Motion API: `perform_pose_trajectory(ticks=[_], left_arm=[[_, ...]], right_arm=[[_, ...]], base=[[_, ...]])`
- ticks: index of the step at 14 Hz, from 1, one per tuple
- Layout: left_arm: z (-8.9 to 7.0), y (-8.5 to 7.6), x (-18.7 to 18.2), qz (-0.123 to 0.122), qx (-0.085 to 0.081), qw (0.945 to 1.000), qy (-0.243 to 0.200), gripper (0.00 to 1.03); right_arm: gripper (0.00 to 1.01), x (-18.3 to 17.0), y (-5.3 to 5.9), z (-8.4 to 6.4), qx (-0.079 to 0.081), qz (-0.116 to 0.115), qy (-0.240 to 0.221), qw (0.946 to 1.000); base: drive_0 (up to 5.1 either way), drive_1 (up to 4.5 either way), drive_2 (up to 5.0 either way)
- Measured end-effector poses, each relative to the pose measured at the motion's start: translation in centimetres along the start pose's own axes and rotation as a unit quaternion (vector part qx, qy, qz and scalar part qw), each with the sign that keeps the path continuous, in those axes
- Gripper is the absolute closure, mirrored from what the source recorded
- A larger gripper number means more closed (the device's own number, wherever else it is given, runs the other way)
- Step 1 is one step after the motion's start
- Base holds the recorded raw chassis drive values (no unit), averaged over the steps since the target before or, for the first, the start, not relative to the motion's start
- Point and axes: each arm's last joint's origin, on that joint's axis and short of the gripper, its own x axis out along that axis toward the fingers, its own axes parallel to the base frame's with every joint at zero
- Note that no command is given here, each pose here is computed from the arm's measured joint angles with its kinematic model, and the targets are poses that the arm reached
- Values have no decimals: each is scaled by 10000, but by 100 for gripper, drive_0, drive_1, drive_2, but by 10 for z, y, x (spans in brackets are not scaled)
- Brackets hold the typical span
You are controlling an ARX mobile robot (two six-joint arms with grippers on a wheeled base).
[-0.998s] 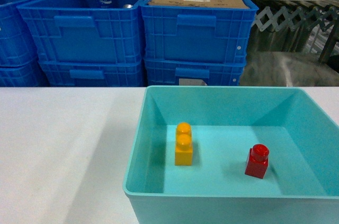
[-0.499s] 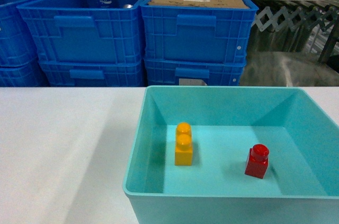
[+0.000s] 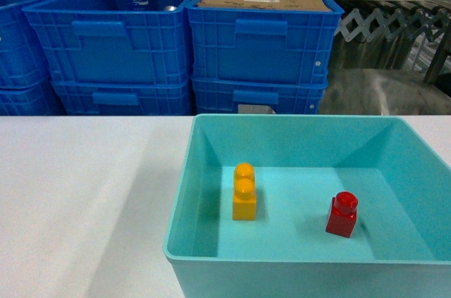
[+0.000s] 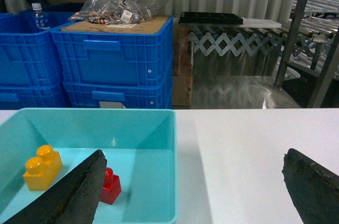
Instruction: Pick red block from blue box to shelf
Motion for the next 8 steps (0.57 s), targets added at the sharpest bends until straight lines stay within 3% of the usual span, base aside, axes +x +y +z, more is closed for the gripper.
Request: perform_pose_trajectory(ticks=[8], left_arm=[[0, 0, 0, 2, 0, 10000, 0, 5]], right_arm=[[3, 0, 0, 0, 0, 0, 2, 10000]], base=[[0, 0, 0]])
